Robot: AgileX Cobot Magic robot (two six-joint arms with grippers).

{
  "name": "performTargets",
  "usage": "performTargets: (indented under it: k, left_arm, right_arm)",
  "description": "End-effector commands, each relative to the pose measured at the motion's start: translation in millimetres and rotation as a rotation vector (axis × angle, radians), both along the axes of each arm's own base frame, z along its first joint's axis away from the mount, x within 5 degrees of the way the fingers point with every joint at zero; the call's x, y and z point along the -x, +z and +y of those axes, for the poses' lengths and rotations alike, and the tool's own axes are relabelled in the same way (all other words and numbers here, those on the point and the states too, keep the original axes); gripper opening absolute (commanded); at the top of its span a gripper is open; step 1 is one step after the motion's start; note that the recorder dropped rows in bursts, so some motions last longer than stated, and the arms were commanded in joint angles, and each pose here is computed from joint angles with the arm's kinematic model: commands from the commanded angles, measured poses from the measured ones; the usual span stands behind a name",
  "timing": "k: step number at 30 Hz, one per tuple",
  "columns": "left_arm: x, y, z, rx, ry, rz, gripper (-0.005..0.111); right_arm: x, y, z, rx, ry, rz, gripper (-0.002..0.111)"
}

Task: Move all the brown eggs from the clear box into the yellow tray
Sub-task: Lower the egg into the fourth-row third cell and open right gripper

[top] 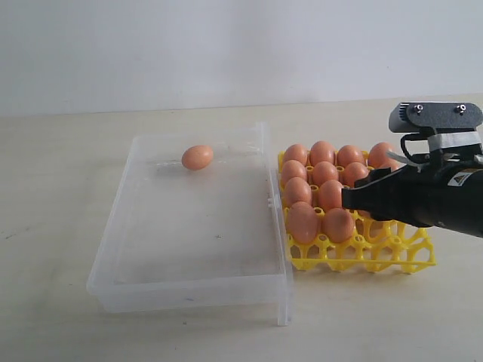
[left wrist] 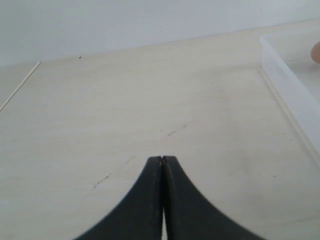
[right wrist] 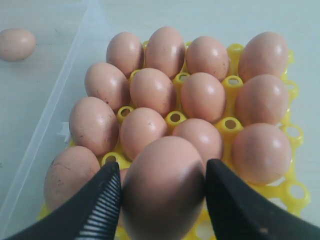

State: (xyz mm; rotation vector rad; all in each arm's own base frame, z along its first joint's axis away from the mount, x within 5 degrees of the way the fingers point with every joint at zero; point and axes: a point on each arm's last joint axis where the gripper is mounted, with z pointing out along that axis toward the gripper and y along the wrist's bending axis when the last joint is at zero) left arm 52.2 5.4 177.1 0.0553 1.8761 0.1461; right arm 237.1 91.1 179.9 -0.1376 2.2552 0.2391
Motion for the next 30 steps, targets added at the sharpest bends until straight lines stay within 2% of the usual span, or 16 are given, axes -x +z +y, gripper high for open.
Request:
performTargets:
  k: [1, 6, 22, 26, 30]
  left_arm:
    - [-0.3, 2.1, -0.5, 0.007, -0.006, -0.013, 0.000]
    - [-0.3, 2.1, -0.5, 0.007, -0.006, -0.013, 0.000]
    - [-0.3, 2.1, -0.5, 0.007, -0.006, -0.013, 0.000]
    - [-0.3, 2.1, -0.5, 0.007, -0.006, -0.013, 0.000]
    - [-0.3, 2.1, -0.5, 0.007, -0.006, -0.013, 0.000]
  right_arm:
    - [-1.4, -0.7, -3.8, 0.042, 0.016, -0.016, 0.000]
    - [-5.9, -7.6, -13.2, 0.045, -0.029, 0.015, 0.000]
    - [-8.6, -19.6, -12.7, 0.030, -0.060, 0.059, 0.001]
    - [-9.3, -18.9, -13.0, 0.014, -0.077, 0.052, 0.011]
    - [-9.3, -18.9, -13.0, 0.014, -0.077, 0.052, 0.031]
